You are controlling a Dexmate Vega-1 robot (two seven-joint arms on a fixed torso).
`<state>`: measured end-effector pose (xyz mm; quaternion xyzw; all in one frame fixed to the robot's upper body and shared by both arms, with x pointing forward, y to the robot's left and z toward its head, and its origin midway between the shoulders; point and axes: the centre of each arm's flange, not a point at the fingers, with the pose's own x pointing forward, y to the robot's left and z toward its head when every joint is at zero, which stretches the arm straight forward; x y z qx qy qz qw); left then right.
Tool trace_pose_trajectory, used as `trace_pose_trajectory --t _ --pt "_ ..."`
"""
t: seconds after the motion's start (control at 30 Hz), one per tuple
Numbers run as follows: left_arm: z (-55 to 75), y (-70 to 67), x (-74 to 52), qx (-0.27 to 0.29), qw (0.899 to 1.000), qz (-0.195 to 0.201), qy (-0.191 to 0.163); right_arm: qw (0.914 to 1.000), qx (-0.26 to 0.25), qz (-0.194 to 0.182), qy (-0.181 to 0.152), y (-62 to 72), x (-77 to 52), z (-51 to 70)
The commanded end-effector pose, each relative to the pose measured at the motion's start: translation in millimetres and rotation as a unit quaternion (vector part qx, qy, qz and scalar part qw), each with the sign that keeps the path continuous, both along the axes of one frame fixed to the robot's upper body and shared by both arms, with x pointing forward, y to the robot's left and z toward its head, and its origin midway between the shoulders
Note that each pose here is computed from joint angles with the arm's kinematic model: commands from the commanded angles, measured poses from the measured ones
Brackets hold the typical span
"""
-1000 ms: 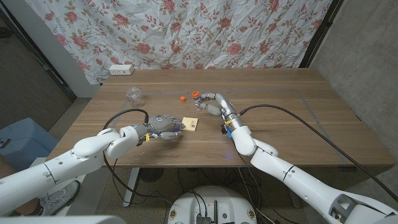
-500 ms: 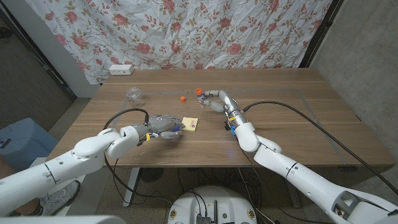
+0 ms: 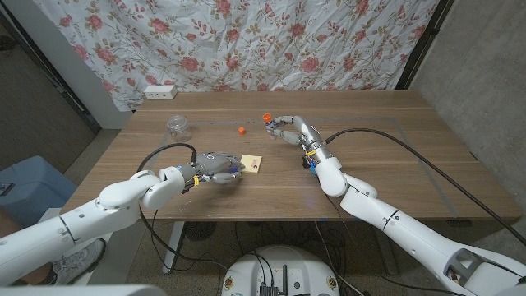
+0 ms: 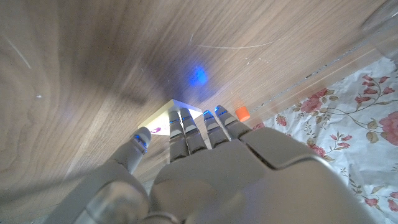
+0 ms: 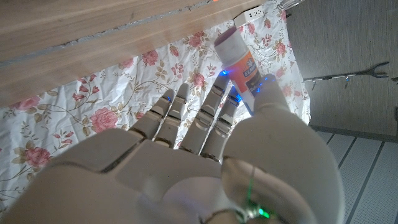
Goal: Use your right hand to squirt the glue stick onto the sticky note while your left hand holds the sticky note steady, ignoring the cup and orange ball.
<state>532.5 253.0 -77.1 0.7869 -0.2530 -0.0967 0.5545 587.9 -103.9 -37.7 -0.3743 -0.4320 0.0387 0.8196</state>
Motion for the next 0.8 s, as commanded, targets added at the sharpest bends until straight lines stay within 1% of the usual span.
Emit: trace_pose_trajectory --t 0.03,0.33,0.53,0.8 --pt "6.8 -0.5 -1.6 -0.020 1.000 0.000 -0.013 0.9996 -0.019 -0.018 -0.007 -6.7 0.3 8.6" --pt "11.3 -1.3 -5.0 -0.028 0.999 -0.003 -0.022 0.9989 -0.029 -0.035 -0.011 -13.6 1.3 14.2" --pt "15.2 0.5 -7.1 -0.036 0.999 -0.001 -0.030 0.9975 -0.048 -0.049 -0.019 -17.9 1.6 19.6" --pt "21.5 4.8 -7.6 -0.076 0.996 0.008 -0.036 0.9941 -0.071 -0.077 -0.026 -29.7 3.5 30.9"
